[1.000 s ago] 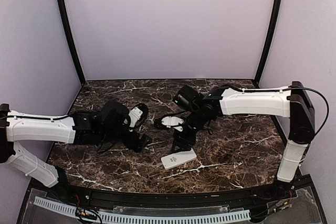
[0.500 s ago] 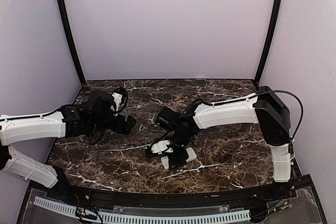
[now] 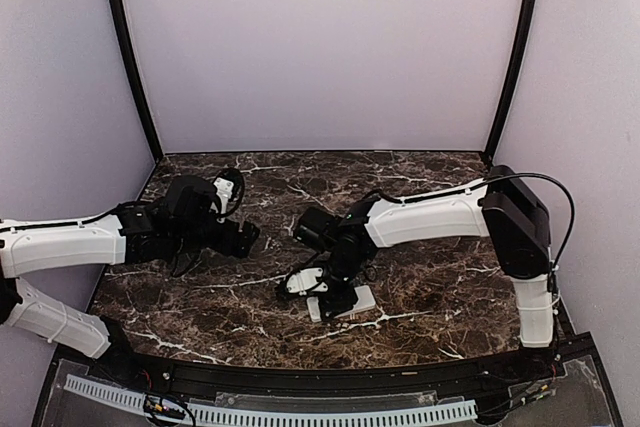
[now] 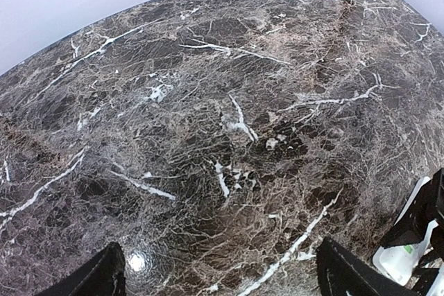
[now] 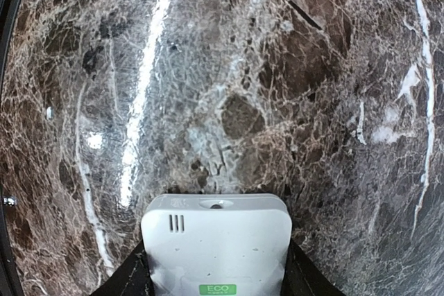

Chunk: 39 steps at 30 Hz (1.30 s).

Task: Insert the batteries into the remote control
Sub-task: Pick up the remote control from the center of the board, then pass from the right arm to the left

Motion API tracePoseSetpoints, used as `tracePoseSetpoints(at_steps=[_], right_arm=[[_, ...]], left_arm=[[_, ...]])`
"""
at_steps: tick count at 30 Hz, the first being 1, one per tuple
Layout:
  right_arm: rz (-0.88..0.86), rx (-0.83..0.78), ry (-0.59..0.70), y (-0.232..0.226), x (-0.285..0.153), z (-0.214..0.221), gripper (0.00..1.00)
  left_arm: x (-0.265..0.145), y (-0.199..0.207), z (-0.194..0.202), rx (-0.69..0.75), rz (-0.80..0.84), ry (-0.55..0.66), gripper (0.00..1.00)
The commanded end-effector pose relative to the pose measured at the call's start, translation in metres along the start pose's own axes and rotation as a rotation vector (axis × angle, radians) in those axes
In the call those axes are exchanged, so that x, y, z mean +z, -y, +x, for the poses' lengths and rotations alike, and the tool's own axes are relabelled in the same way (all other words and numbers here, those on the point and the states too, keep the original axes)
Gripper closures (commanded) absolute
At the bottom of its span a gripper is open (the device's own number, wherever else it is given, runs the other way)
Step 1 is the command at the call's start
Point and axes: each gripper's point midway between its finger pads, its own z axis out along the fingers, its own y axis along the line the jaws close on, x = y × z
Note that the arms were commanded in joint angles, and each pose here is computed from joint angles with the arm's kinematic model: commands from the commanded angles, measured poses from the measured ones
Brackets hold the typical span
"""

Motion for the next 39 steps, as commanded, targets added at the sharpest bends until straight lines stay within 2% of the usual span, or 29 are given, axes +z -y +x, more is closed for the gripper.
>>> tracePoseSetpoints(at_steps=[1, 4, 6, 10, 15, 20, 21, 24, 27, 34, 39], right_arm=[[-0.008, 0.054, 0.097, -0.003, -0.031, -0.022, 0.61], [0.005, 0.118, 0.201, 0.005, -0.058, -0.033, 0.62], [0.009, 0.174, 0.314, 0.01, -0.089, -0.043, 0.63], [0.012, 0.274, 0.628, 0.025, -0.171, -0.063, 0.65], [0.052, 0.298, 1.003, 0.037, -0.278, -0.079, 0.68], [0.044, 0.267, 1.228, 0.031, -0.344, -0.09, 0.7], [0.034, 0.25, 1.26, 0.028, -0.352, -0.093, 0.7], [-0.002, 0.204, 1.317, 0.018, -0.367, -0.099, 0.7], [0.002, 0.188, 1.334, 0.015, -0.372, -0.101, 0.71], [0.026, 0.19, 1.348, 0.015, -0.373, -0.103, 0.72], [0.059, 0.225, 1.349, 0.022, -0.37, -0.102, 0.73]], left_arm=[[-0.005, -0.001, -0.007, 0.012, 0.013, 0.032, 0.05], [-0.009, 0.002, -0.015, 0.024, 0.025, 0.059, 0.05], [-0.014, 0.006, -0.025, 0.029, 0.054, 0.094, 0.05], [-0.033, 0.027, -0.058, 0.058, 0.183, 0.223, 0.06], [-0.078, 0.084, -0.101, 0.167, 0.514, 0.404, 0.08], [-0.137, 0.135, -0.127, 0.3, 0.845, 0.583, 0.06], [-0.149, 0.143, -0.131, 0.318, 0.918, 0.624, 0.04], [-0.162, 0.154, -0.146, 0.295, 1.007, 0.667, 0.01], [-0.154, 0.165, -0.153, 0.295, 1.055, 0.632, 0.01], [-0.134, 0.182, -0.157, 0.258, 1.101, 0.555, 0.01], [-0.131, 0.194, -0.158, 0.261, 1.086, 0.559, 0.01]])
